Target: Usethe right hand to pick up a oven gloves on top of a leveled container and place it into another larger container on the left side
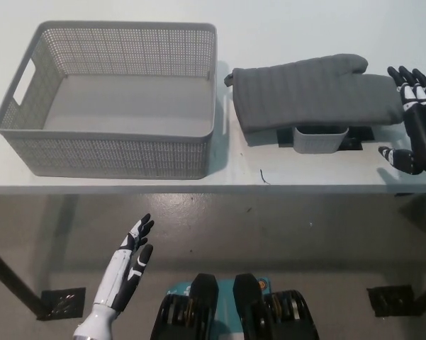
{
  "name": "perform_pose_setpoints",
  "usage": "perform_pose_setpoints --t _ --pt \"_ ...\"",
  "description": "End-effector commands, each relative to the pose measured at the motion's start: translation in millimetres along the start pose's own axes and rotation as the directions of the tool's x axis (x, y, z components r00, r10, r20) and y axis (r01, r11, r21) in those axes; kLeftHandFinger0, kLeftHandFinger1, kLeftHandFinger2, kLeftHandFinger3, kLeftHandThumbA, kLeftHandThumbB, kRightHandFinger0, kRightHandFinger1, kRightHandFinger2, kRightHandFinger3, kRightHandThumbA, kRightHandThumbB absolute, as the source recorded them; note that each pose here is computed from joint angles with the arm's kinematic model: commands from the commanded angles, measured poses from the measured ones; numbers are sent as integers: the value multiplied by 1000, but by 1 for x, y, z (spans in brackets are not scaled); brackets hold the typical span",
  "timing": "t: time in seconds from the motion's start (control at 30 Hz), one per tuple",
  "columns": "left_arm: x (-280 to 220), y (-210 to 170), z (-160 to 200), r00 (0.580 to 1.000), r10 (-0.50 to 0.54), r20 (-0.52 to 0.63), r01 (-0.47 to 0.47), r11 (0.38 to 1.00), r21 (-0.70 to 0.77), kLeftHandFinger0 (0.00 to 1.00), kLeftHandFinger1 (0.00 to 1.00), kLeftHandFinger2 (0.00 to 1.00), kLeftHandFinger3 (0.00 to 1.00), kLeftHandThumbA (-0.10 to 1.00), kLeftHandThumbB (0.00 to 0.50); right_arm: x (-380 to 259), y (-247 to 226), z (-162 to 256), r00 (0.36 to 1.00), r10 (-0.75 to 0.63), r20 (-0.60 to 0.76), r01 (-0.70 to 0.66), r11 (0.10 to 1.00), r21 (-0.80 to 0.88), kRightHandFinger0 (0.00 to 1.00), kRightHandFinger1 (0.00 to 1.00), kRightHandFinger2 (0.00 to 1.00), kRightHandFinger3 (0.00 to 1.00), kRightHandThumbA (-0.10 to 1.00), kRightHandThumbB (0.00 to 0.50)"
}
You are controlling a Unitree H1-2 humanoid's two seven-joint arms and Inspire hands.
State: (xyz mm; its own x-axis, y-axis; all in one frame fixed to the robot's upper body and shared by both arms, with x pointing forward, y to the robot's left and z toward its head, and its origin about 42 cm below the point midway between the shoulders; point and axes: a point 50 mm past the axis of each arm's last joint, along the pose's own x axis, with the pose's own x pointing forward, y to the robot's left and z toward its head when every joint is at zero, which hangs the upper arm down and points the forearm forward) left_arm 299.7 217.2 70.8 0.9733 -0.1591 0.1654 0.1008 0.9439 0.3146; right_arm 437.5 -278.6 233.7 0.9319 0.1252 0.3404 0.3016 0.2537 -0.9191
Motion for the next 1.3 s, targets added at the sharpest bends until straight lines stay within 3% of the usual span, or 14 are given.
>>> perform_pose_setpoints --t 0.0,0.67,0.87,0.97,1.27 --pt "7 4 10 997 31 71 -31 999 6 1000 1000 1000 1000 1000 108 25 -17 5 997 -80 0 80 996 -35 1000 1000 1000 1000 1000 325" --pt "6 4 8 997 35 72 -36 999 4 1000 1000 1000 1000 1000 126 73 -14 15 999 -46 -26 46 999 -28 1000 1000 1000 1000 1000 314" --pt "6 4 9 996 35 81 -36 999 9 1000 1000 1000 1000 1000 105 95 -6 25 999 -16 -36 15 999 -31 1000 1000 1000 1000 1000 317" --pt "5 4 9 996 40 78 -40 999 0 1000 1000 1000 1000 1000 107 108 2 29 999 20 -48 -22 999 -48 1000 1000 1000 1000 1000 347" --pt "7 3 10 996 44 83 -45 999 11 1000 1000 1000 1000 1000 101 134 22 40 998 51 -49 -53 998 -46 1000 1000 1000 1000 1000 333"
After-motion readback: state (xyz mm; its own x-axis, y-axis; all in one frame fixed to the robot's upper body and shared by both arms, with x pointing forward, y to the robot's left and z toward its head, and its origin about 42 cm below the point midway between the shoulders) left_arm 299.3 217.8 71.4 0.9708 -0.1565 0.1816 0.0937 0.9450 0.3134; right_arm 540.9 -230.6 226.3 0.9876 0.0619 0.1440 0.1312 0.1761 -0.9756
